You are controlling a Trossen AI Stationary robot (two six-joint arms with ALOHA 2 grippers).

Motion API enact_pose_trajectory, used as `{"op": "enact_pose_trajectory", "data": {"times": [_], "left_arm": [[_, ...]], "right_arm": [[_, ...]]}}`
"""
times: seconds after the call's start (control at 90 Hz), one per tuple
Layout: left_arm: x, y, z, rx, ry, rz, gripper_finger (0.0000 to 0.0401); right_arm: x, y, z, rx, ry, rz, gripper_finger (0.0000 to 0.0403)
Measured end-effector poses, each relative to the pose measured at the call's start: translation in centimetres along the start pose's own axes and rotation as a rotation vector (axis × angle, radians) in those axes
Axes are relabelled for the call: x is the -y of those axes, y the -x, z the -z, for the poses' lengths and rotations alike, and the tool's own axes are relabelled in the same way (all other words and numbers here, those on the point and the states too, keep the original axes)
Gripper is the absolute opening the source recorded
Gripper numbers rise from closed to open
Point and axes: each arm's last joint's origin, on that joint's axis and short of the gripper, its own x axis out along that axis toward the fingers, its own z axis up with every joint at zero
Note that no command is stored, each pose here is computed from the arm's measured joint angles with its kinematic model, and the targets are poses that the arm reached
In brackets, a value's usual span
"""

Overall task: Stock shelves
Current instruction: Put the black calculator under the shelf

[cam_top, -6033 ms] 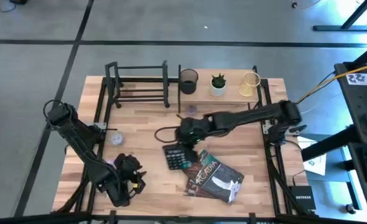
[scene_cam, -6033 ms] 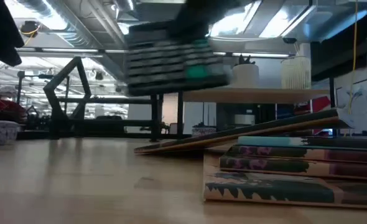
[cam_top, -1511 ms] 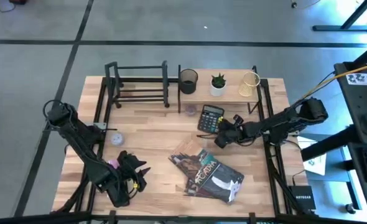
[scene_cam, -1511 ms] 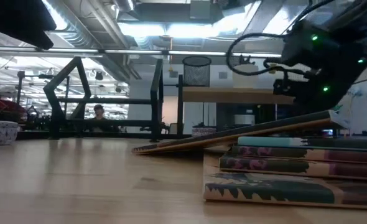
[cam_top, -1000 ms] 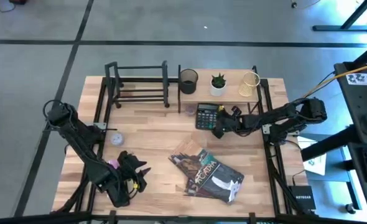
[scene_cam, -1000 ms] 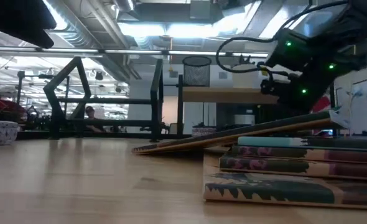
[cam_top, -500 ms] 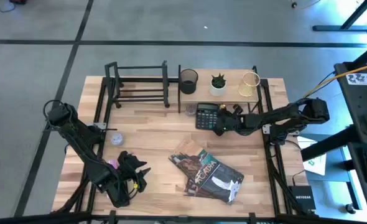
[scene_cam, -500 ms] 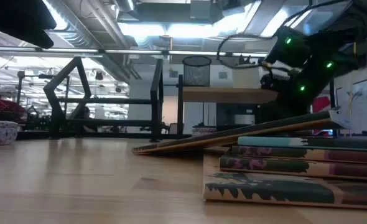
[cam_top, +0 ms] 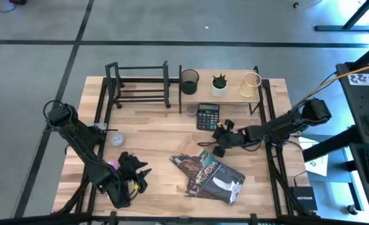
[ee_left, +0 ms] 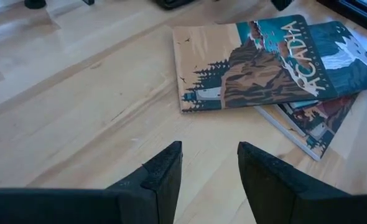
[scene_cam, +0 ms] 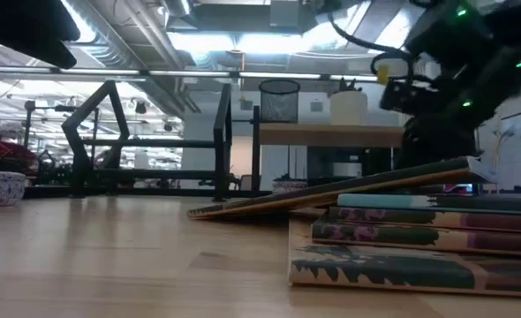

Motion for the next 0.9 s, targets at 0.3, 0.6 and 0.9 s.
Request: {"op": "enact_pose_trajectory", "data": {"times": [0.3,0.6,0.9], "left_arm": [[0.0,0.0,0.1,0.0,-0.004,-0.001,0.0138],[0.0,0.0,0.1,0.0,-0.007,-0.001,0.0138],[0.0,-0.1,0.1,-0.001,-0.002,-0.002,0.0138]], "right_arm": [[1.9,-3.5,-0.1,-0.026,-0.055,0.006,0.0],[3.8,-4.1,-0.7,-0.007,-0.034,0.069,0.0],[3.6,-3.0,-0.9,-0.009,0.075,0.024,0.0]]}}
